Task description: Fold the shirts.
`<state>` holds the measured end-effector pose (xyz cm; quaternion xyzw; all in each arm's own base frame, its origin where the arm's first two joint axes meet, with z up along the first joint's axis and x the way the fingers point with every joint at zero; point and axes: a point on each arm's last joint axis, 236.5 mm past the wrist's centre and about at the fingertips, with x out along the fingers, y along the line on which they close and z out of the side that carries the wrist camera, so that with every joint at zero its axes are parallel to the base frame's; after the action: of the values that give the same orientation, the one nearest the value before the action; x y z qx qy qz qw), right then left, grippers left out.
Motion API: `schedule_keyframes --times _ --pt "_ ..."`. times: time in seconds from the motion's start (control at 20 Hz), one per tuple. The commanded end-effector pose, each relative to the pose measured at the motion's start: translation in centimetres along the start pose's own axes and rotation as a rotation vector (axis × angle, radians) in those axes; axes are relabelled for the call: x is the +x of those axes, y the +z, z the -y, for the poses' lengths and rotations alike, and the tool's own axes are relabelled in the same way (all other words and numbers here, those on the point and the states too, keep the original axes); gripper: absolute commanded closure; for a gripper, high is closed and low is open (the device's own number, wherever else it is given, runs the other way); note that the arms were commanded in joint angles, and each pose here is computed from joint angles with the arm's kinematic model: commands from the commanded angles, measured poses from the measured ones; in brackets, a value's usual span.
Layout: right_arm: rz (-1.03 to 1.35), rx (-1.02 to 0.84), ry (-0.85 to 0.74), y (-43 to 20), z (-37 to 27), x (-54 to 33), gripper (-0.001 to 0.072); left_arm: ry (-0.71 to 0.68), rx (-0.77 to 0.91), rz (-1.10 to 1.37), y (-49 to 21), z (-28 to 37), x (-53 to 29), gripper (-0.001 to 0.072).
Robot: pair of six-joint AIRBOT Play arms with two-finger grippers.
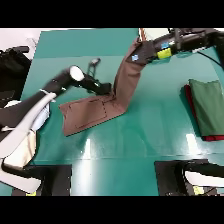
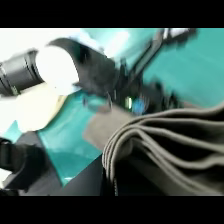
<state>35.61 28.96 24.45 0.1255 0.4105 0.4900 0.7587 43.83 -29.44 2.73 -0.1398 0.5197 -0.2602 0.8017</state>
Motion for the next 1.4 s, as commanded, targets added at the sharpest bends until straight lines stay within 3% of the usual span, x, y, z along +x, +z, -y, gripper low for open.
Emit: schedule_keyframes --times 0.0,0.1,0.15,0.2,0.25,0.4,0.6,0.85,0.9,0.95,1.1,1.25,1.3,1.35 --pt "0.014 -0.052 0.086 0.1 -5.2 4.7 0.0697 0.136 0.042 0.182 4.7 -4.2 -11.5 0.0683" --pt "0.006 -0.044 0.196 -0.8 -9.3 9.9 0.0694 0.222 0.049 0.336 6.7 -6.3 -19.6 0.0683" --pt "0.002 -0.055 0.243 -1.5 -10.9 12.7 0.0655 0.267 0.055 0.412 7.3 -6.9 -23.5 0.0683" --pt "0.001 -0.067 0.276 -2.4 -12.2 15.8 0.0470 0.306 0.061 0.477 7.5 -7.3 -26.9 0.0683" --pt "-0.003 -0.055 0.291 -3.3 -12.8 18.3 0.0337 0.329 0.062 0.526 7.5 -7.4 -29.4 0.0683" --pt "-0.052 -0.072 0.261 -4.9 -11.5 21.5 0.0325 0.348 0.068 0.603 7.2 -6.8 -33.1 0.0683" --pt "-0.151 -0.141 0.016 -5.8 -1.7 17.7 0.0326 0.304 0.097 0.567 6.5 -5.0 -31.3 0.0684" --pt "-0.299 0.167 -0.269 -12.0 14.9 10.2 0.0304 0.250 0.154 0.510 5.3 -2.5 -28.3 0.0683" --pt "-0.312 0.256 -0.296 -13.7 17.5 9.5 0.0134 0.245 0.160 0.509 5.3 -2.2 -28.2 0.0683" --pt "-0.321 0.343 -0.315 -15.2 19.7 9.2 0.0021 0.244 0.161 0.510 5.3 -2.1 -28.2 0.0683" --pt "-0.340 0.530 -0.232 -17.9 21.6 11.4 0.0033 0.249 0.170 0.513 5.4 -2.2 -28.2 0.0683" --pt "-0.343 0.581 -0.131 -18.5 20.4 15.5 0.0038 0.250 0.173 0.514 5.4 -2.2 -28.3 0.0683" --pt "-0.361 0.576 -0.107 -18.6 19.6 17.0 0.0063 0.249 0.173 0.515 5.4 -2.2 -28.3 0.0683" --pt "-0.384 0.556 -0.093 -18.8 19.0 18.3 0.0157 0.248 0.172 0.515 5.4 -2.1 -28.3 0.0683"
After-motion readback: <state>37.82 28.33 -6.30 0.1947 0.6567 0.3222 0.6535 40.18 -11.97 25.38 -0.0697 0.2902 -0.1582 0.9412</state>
